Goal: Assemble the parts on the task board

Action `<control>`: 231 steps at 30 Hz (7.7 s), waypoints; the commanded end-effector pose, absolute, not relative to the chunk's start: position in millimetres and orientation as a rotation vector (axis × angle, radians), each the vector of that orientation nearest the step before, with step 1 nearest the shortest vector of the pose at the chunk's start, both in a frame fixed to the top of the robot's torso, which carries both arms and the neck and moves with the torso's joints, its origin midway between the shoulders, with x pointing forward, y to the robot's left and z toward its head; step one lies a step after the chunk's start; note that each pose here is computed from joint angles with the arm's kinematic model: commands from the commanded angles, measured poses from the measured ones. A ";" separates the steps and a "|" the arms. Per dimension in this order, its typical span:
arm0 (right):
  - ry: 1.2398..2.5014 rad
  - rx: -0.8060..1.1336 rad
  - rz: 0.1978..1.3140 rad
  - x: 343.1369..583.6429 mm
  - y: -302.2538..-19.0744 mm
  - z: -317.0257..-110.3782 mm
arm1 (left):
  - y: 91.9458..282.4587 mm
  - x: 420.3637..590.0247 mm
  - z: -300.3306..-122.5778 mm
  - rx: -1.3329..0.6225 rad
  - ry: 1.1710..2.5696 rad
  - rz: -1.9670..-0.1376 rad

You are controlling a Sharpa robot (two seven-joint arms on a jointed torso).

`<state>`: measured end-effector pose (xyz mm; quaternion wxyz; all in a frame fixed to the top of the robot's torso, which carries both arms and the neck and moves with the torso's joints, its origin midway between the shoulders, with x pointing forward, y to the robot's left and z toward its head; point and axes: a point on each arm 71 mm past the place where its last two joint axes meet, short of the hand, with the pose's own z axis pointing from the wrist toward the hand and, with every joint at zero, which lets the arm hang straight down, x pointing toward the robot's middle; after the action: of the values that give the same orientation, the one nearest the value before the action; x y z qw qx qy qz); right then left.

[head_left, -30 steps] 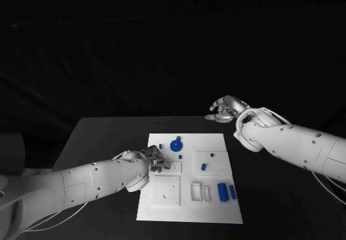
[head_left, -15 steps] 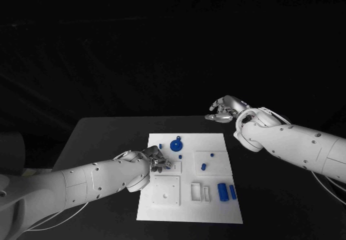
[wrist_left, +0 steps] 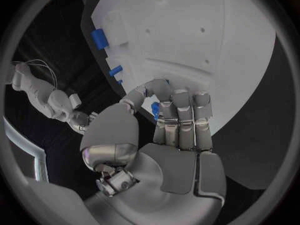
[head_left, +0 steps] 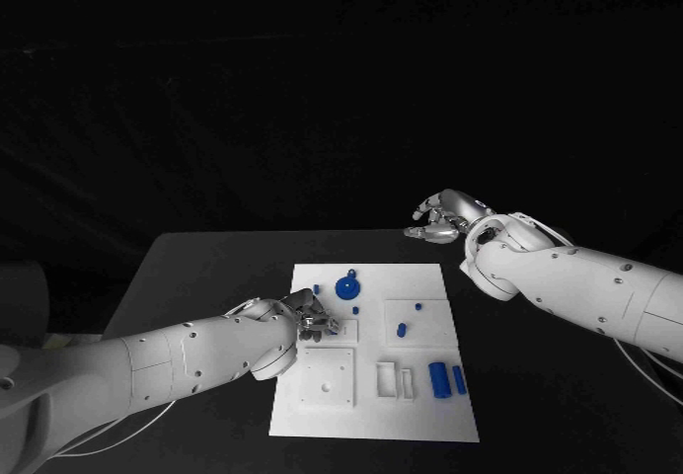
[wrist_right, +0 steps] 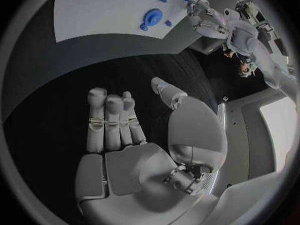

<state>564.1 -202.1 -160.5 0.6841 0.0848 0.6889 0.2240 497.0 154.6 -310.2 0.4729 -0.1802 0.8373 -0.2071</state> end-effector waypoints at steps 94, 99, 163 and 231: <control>1.566 0.180 0.500 563.2 -203.3 -164.2 | 167.6 497.5 -313.1 -0.567 2.066 -0.556; 1.567 0.180 0.500 563.2 -203.4 -164.4 | 167.1 497.1 -313.3 -0.565 2.071 -0.557; 1.573 0.182 0.495 562.2 -206.7 -166.3 | 168.2 490.5 -315.3 -0.436 2.155 -0.511; 1.584 0.177 0.498 562.6 -203.3 -167.1 | 160.0 503.3 -317.7 -0.420 2.188 -0.471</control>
<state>562.7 -204.3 -166.4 0.6749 0.0834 0.6992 0.2208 505.3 160.1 -313.9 0.4289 -0.1702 0.8662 -0.1917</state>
